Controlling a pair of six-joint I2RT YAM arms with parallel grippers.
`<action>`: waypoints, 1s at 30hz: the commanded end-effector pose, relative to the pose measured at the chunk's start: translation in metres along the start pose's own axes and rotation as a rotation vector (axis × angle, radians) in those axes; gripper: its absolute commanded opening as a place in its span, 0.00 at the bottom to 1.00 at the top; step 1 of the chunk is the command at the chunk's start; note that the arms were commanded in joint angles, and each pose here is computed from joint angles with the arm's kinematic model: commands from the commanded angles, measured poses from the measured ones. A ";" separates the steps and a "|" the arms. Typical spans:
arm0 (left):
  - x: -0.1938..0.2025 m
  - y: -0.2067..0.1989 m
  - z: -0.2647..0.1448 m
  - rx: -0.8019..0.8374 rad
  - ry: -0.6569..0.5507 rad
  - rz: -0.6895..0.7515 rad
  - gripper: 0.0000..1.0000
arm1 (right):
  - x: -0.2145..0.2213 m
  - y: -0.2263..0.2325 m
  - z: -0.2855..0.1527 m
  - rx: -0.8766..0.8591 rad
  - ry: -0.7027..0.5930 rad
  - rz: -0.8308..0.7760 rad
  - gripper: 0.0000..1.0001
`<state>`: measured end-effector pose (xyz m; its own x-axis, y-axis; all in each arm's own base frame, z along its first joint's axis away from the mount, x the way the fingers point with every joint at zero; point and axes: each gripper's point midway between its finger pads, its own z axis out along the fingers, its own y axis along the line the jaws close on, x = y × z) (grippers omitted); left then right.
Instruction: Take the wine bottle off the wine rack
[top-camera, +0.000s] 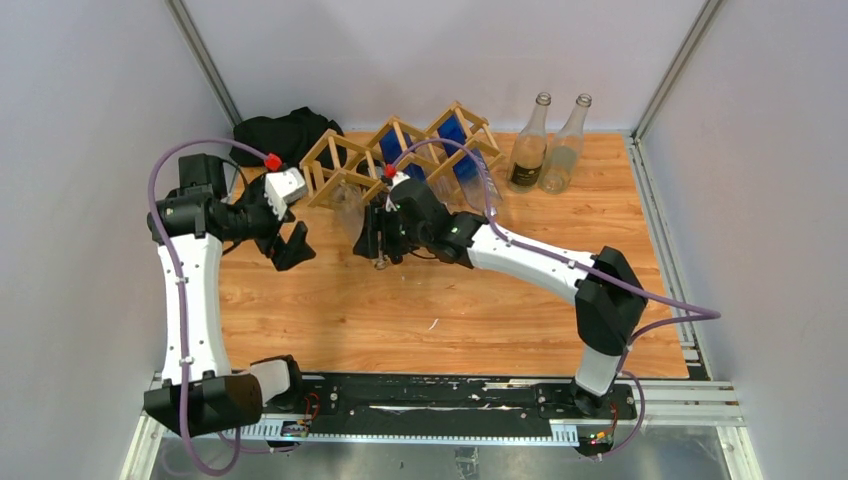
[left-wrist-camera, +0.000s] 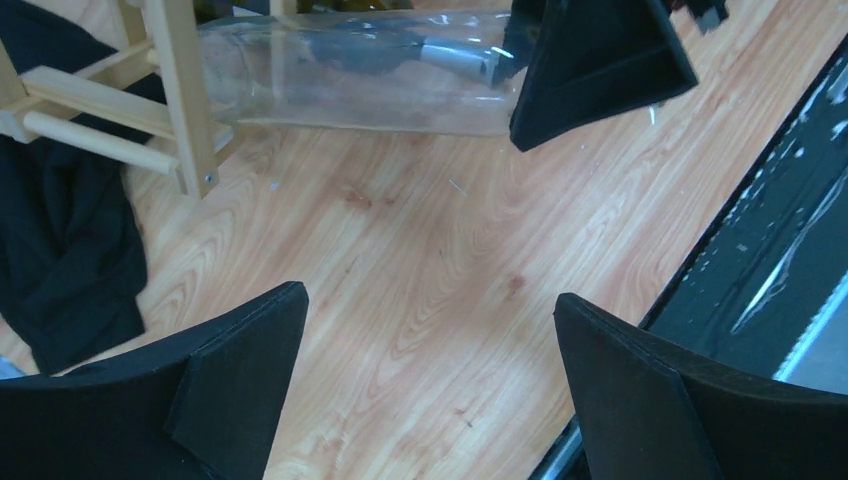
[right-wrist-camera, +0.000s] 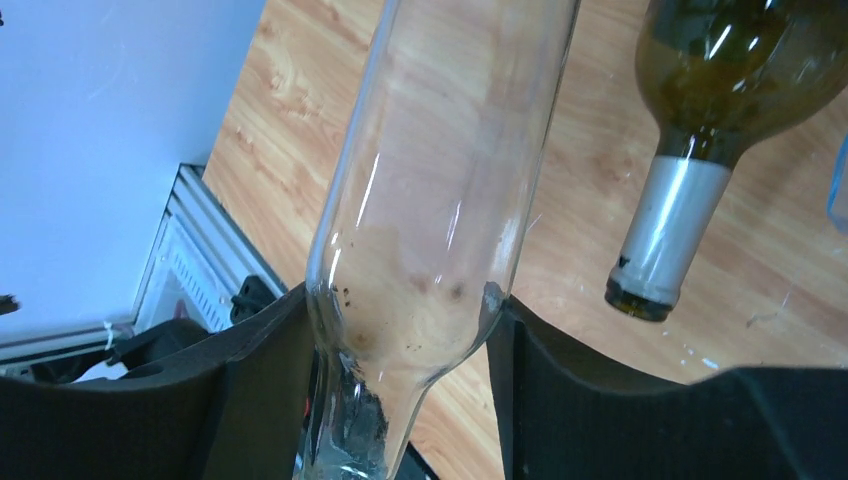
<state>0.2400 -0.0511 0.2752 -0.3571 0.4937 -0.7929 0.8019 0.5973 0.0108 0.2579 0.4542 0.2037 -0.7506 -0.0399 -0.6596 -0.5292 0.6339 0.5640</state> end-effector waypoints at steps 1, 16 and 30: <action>0.004 -0.016 0.001 0.030 -0.031 0.232 1.00 | -0.003 0.051 -0.028 -0.197 -0.002 -0.003 0.00; 0.024 -0.051 0.014 0.105 -0.035 0.547 1.00 | 0.013 0.067 -0.070 -0.270 0.074 0.037 0.00; 0.035 -0.071 0.025 0.181 -0.024 0.801 1.00 | 0.029 0.102 -0.091 -0.405 0.187 -0.077 0.00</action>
<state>0.1901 -0.0856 0.2419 0.3029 0.7157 -0.6293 0.8810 0.0416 0.4713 0.1649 0.4337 0.2356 -0.8187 -0.2222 -0.5296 -0.5692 0.4360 0.6970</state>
